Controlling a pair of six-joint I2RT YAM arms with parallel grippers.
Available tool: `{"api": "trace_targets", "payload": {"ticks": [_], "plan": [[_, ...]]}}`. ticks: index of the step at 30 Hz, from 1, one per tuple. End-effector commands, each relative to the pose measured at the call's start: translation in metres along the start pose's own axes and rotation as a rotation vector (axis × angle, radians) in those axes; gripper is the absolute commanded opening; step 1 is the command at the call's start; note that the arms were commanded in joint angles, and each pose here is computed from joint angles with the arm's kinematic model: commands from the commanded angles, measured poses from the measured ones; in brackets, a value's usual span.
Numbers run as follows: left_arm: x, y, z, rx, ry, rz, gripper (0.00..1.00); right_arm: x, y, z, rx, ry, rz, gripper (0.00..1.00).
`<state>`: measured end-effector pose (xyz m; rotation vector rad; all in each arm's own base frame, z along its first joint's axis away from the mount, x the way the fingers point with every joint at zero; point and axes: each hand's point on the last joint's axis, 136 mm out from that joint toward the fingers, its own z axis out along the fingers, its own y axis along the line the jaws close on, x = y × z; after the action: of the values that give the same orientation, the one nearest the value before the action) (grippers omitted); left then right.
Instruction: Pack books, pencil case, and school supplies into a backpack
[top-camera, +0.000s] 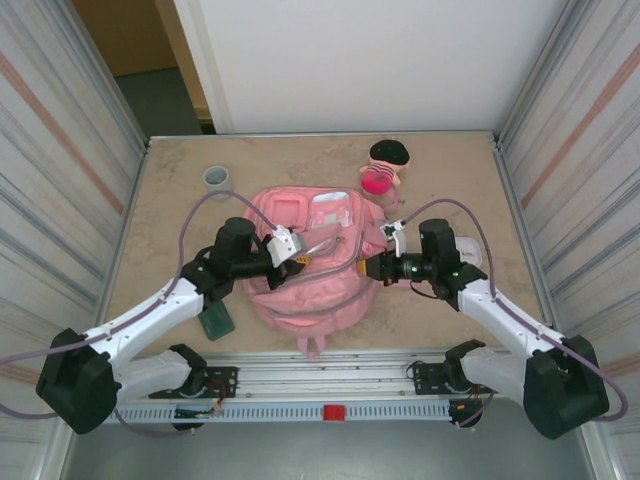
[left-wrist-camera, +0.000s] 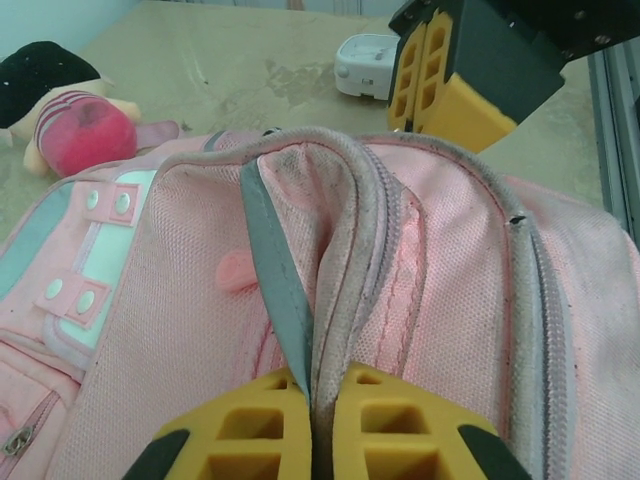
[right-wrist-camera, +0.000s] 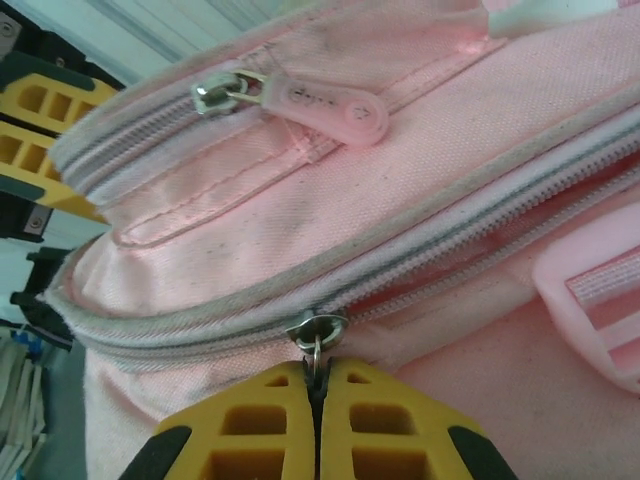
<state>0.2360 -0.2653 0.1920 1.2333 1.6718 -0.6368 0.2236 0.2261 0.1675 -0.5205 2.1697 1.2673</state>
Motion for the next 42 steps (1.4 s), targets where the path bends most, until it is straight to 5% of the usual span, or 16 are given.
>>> {"api": "trace_targets", "payload": {"ticks": [1, 9, 19, 28, 35, 42], "plan": [[-0.043, 0.039, -0.015, -0.205, -0.100, 0.061, 0.00, -0.005, 0.034, -0.008, -0.032, 0.009, -0.027, 0.00], [-0.040, 0.051, -0.003, -0.316, -0.043, 0.082, 0.00, 0.020, 0.087, 0.018, -0.036, 0.091, -0.014, 0.00], [-0.048, 0.047, 0.006, -0.289, -0.068, 0.061, 0.00, 0.032, 0.130, 0.074, -0.093, 0.162, 0.024, 0.01], [-0.044, 0.042, -0.003, -0.288, -0.075, 0.091, 0.00, 0.020, 0.096, 0.054, 0.049, 0.090, 0.156, 0.55], [-0.043, 0.029, -0.006, -0.243, -0.113, 0.109, 0.01, 0.010, 0.048, 0.012, 0.062, -0.131, 0.455, 0.73], [-0.044, 0.008, -0.001, -0.118, -0.132, 0.135, 0.02, -0.013, 0.049, 0.003, -0.006, -0.224, 0.493, 0.80]]}}
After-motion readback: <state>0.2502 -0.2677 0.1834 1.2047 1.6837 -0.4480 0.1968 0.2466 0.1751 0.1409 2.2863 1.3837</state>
